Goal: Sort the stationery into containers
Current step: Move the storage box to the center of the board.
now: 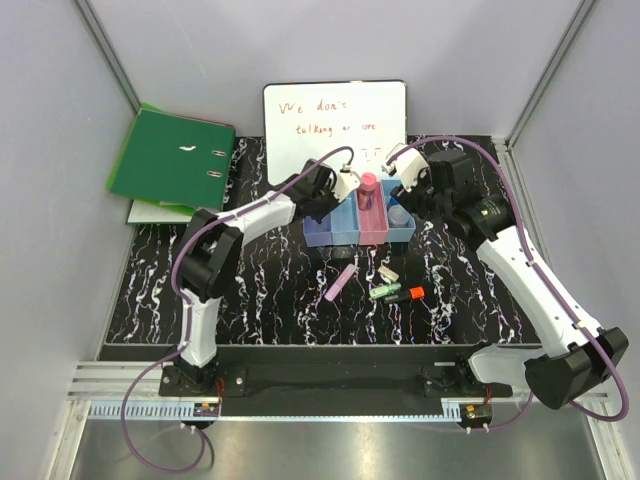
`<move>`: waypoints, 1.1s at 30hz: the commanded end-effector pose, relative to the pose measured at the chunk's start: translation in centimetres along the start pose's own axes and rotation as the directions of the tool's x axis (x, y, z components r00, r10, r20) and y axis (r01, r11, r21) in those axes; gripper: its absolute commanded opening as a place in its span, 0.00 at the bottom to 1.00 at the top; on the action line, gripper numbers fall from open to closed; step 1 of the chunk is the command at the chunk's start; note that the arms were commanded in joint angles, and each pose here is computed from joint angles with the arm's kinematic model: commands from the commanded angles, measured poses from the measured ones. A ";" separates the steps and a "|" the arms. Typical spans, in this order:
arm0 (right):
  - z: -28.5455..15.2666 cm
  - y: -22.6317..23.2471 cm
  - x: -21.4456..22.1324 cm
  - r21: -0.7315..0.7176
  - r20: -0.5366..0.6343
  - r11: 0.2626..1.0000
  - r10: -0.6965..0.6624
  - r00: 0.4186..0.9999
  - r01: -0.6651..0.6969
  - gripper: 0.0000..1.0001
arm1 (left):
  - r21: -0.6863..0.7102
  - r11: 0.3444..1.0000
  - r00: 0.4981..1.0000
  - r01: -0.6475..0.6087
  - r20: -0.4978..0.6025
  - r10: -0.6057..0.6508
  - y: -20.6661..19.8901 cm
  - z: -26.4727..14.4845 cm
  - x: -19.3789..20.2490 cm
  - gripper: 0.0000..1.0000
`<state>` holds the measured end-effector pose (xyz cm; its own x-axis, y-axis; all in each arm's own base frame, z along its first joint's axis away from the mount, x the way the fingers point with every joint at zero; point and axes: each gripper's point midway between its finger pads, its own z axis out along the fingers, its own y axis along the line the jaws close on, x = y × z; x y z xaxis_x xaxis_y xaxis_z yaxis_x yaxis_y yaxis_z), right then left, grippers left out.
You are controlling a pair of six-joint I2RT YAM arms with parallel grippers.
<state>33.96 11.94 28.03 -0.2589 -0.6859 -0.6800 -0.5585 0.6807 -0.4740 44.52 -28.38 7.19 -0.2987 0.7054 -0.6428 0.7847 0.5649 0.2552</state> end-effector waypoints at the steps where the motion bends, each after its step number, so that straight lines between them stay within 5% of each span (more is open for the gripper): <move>1: -0.7 -0.8 -1.0 0.040 0.053 0.999 0.025 0.998 -0.027 0.59 | -0.005 1.000 0.995 -0.026 0.092 0.026 -0.1 0.2 -3.7 0.00; 18: -1.1 -1.0 -1.2 0.047 0.063 0.998 0.030 0.998 -0.032 0.59 | -0.083 0.996 0.996 -0.039 0.073 0.045 1.6 0.5 -3.7 0.00; 26: -1.7 -1.0 -1.2 0.053 0.073 0.998 0.027 0.997 -0.031 0.59 | -0.143 0.989 0.991 -0.022 0.128 0.041 2.2 -6.1 -4.5 0.00; 33: -2.1 -0.8 -0.1 0.061 0.057 0.998 0.006 0.998 -0.009 0.61 | -0.005 0.997 0.988 -0.071 0.134 0.071 -3.0 -12.8 -3.5 0.04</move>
<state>32.83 11.38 28.53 -0.2467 -0.6711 -0.6991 -0.5421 0.6935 -0.4745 40.47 -26.15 14.39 -0.2271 0.6952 -0.6820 0.7498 0.5717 0.3331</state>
